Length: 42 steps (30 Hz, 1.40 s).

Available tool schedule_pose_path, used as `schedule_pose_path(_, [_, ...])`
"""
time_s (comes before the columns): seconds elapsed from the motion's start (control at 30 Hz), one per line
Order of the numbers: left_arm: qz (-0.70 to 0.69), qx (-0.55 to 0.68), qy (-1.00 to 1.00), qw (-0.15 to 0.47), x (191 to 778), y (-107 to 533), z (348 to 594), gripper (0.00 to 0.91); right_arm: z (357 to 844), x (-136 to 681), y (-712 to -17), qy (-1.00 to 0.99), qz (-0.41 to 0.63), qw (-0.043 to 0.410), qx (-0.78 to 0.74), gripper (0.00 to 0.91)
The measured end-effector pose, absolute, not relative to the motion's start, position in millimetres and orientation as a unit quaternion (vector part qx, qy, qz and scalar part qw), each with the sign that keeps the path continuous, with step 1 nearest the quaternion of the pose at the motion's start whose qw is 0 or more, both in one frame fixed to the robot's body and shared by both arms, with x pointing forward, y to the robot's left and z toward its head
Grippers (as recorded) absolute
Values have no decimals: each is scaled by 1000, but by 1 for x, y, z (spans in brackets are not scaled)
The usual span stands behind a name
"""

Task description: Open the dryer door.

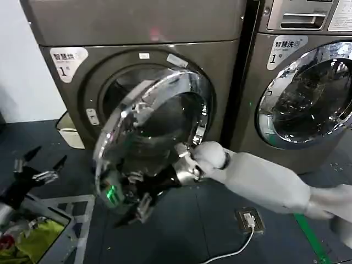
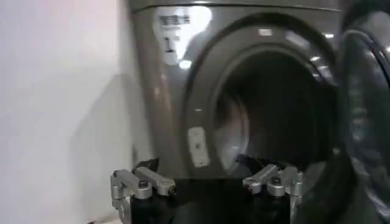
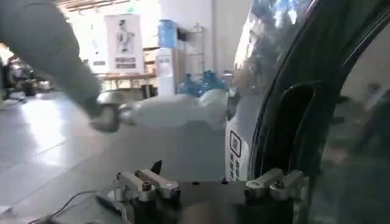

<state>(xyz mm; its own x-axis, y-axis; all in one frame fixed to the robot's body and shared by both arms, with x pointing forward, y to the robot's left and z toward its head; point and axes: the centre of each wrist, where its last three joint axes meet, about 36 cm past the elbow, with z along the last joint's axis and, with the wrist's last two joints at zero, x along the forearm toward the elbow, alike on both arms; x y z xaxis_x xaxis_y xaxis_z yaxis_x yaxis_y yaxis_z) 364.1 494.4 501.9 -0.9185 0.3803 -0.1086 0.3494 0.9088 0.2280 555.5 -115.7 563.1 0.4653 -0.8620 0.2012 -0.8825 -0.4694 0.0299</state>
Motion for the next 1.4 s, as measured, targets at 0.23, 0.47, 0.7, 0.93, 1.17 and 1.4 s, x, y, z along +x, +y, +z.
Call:
schedule_pose_path(0.23, [113, 265, 956, 62, 379, 473, 501, 907, 553, 560, -158, -482, 78, 83, 869, 907])
schedule_pose_path(0.47, [117, 332, 935, 51, 385, 443, 502, 907, 552, 559, -203, -477, 77, 93, 870, 907])
schedule_pose_path(0.7, [116, 389, 912, 58, 386, 405, 505, 907, 555, 551, -255, -509, 88, 103, 850, 907])
schedule_pose_path(0.93, [121, 442, 885, 79, 384, 363, 511, 907, 547, 523, -352, -598, 89, 118, 788, 907])
schedule_pose_path(1.17, [131, 472, 866, 99, 387, 330, 508, 907, 548, 488, -462, -708, 132, 122, 683, 907])
schedule_pose_path(1.4, [126, 494, 853, 113, 393, 298, 500, 907, 550, 477, -568, -822, 199, 134, 517, 907])
